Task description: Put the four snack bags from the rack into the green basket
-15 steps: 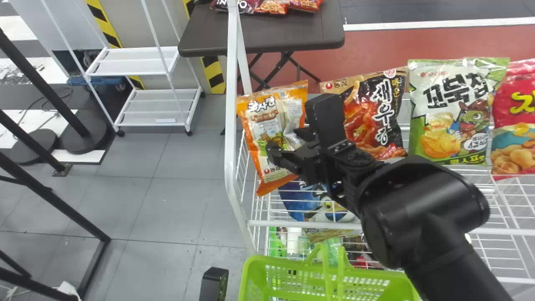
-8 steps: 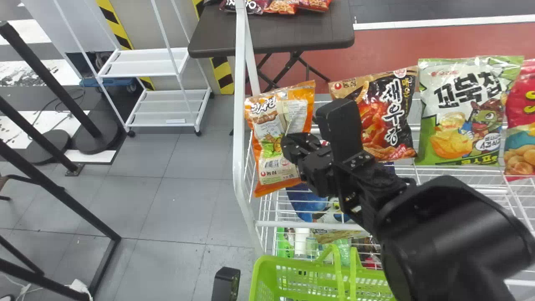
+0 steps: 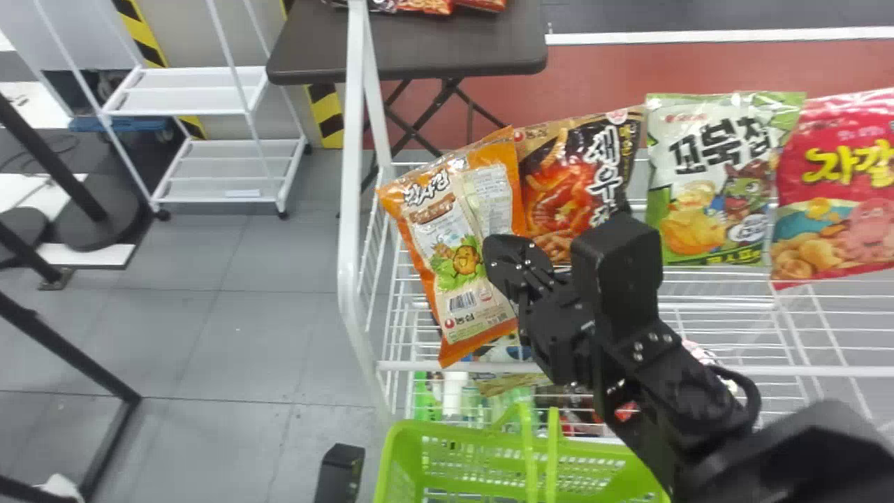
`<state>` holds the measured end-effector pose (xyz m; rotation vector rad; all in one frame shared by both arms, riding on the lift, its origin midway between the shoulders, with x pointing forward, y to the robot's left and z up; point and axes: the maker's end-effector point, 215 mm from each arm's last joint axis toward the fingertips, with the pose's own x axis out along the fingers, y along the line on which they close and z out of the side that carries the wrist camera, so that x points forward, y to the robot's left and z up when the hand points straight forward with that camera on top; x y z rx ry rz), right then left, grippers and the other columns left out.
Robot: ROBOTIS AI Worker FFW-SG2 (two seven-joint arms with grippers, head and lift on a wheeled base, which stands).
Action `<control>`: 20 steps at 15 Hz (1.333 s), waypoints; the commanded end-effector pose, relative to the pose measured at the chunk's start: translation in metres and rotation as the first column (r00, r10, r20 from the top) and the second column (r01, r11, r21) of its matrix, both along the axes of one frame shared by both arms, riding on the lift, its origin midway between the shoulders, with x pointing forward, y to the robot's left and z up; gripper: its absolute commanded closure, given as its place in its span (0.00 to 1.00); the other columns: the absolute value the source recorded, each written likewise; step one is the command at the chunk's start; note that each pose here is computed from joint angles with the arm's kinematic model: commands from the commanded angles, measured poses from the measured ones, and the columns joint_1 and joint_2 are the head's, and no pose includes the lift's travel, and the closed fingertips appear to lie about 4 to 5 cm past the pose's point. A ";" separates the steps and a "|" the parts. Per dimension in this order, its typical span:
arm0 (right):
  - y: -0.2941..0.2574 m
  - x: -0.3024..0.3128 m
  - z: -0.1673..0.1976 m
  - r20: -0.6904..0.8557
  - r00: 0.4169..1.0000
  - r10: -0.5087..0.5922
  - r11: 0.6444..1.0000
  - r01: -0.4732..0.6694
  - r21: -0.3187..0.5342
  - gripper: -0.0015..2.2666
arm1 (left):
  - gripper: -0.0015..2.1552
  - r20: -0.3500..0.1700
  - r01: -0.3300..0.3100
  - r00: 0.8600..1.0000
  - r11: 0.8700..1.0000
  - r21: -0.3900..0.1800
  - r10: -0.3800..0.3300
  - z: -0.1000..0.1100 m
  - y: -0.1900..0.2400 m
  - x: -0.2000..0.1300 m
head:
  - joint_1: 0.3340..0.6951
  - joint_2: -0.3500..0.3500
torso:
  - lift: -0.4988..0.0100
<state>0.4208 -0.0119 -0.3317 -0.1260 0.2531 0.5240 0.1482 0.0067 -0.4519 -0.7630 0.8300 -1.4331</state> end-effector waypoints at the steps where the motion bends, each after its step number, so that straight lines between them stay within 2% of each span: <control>1: -0.032 -0.021 0.015 0.031 0.999 -0.041 0.999 0.041 0.002 0.95 | 0.94 0.005 0.001 1.000 1.000 -0.002 -0.001 0.002 -0.001 0.000 | 1.00 0.51 | 0.97; 2: -0.049 -0.032 0.020 0.040 0.997 -0.062 0.998 0.063 -0.004 0.95 | 0.94 0.006 -0.001 1.000 1.000 0.000 0.001 0.003 0.000 0.000 | 1.00 0.44 | 0.97; 6: -0.105 -0.074 0.021 0.000 0.993 -0.118 0.991 0.118 -0.063 0.95 | 0.94 0.009 -0.034 0.999 0.999 0.012 0.034 0.000 0.012 0.006 | 1.00 0.29 | 0.97; 7: -0.119 -0.082 0.018 -0.025 0.991 -0.132 0.988 0.129 -0.079 0.95 | 0.94 0.009 -0.050 0.999 0.999 0.014 0.049 0.000 0.017 0.009 | 1.00 0.21 | 0.97; 10: -0.155 -0.101 -0.004 -0.102 0.981 -0.162 0.973 0.142 -0.179 0.95 | 0.94 0.026 -0.089 0.996 0.996 0.014 0.089 -0.001 0.022 0.013 | 1.00 0.12 | 0.97; 11: -0.167 -0.107 -0.008 -0.123 0.978 -0.168 0.971 0.142 -0.191 0.95 | 0.94 0.030 -0.090 0.996 0.996 0.010 0.090 0.000 0.021 0.013 | 1.00 0.09 | 0.97; 13: -0.181 -0.134 -0.039 -0.263 0.952 -0.155 0.975 0.105 -0.196 0.95 | 0.94 0.030 -0.092 0.995 0.996 0.010 0.092 0.000 0.020 0.013 | 1.00 0.02 | 0.97; 15: -0.185 -0.165 -0.071 -0.381 0.909 -0.167 0.973 0.090 -0.211 0.96 | 0.94 0.038 -0.096 0.995 0.995 0.013 0.095 0.000 0.021 0.014 | 1.00 0.00 | 0.97; 18: -0.158 -0.201 -0.099 -0.503 0.857 -0.109 0.989 0.044 -0.140 0.97 | 0.94 0.045 -0.095 0.994 0.995 0.010 0.095 0.002 0.020 0.014 | 1.00 0.00 | 0.97; 20: -0.141 -0.219 -0.121 -0.553 0.830 -0.078 0.992 0.012 -0.122 0.97 | 0.94 0.046 -0.092 0.995 0.996 0.005 0.092 0.004 0.018 0.012 | 1.00 0.00 | 0.97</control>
